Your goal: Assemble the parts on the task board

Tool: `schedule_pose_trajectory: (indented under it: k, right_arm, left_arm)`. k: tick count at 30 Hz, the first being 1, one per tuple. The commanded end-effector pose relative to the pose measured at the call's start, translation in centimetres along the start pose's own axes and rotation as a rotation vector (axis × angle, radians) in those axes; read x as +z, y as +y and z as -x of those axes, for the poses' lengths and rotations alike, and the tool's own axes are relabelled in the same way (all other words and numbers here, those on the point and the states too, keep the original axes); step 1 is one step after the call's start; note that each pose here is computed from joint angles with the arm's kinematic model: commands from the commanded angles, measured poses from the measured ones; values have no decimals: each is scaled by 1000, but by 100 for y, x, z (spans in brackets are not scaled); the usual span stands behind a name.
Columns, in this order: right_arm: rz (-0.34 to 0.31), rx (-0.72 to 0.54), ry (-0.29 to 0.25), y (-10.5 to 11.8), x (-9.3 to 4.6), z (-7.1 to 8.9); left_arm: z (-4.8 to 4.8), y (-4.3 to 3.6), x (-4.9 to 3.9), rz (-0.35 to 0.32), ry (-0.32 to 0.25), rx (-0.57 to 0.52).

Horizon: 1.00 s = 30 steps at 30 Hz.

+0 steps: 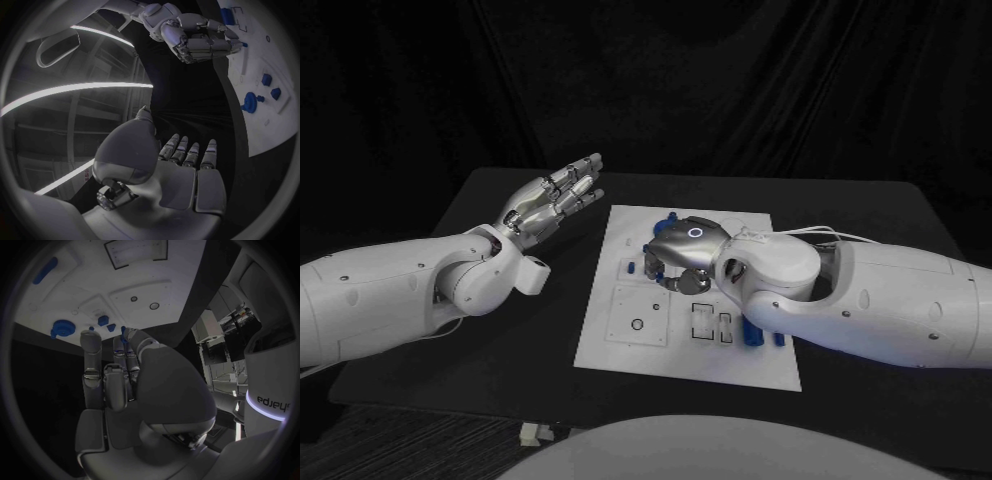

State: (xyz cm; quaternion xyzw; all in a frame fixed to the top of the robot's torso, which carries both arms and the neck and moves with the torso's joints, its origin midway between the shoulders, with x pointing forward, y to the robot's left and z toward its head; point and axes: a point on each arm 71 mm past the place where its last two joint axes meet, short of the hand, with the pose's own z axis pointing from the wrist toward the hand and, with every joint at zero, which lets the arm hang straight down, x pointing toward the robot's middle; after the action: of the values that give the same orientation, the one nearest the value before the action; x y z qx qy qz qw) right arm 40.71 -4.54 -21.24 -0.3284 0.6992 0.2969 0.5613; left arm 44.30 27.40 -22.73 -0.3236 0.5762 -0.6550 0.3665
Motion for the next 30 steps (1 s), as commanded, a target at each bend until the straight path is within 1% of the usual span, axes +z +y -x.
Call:
schedule_pose_trajectory:
  k: [1,5,10,18,30]
  right_arm:
    - [-14,-45,45,5,31,-87]
    - [-9,-40,59,34,68,-166]
    - [-2,-48,70,59,101,-220]
    - [9,-50,64,89,135,-285]
    - [13,-36,57,112,127,-349]
  left_arm:
    - [-1,-152,-21,-211,-14,12]
    - [-1,-153,-29,-207,-14,11]
    - [-5,-153,-34,-201,-12,8]
    - [-19,-136,-21,-184,7,-10]
    - [-20,-120,-9,-170,16,-17]
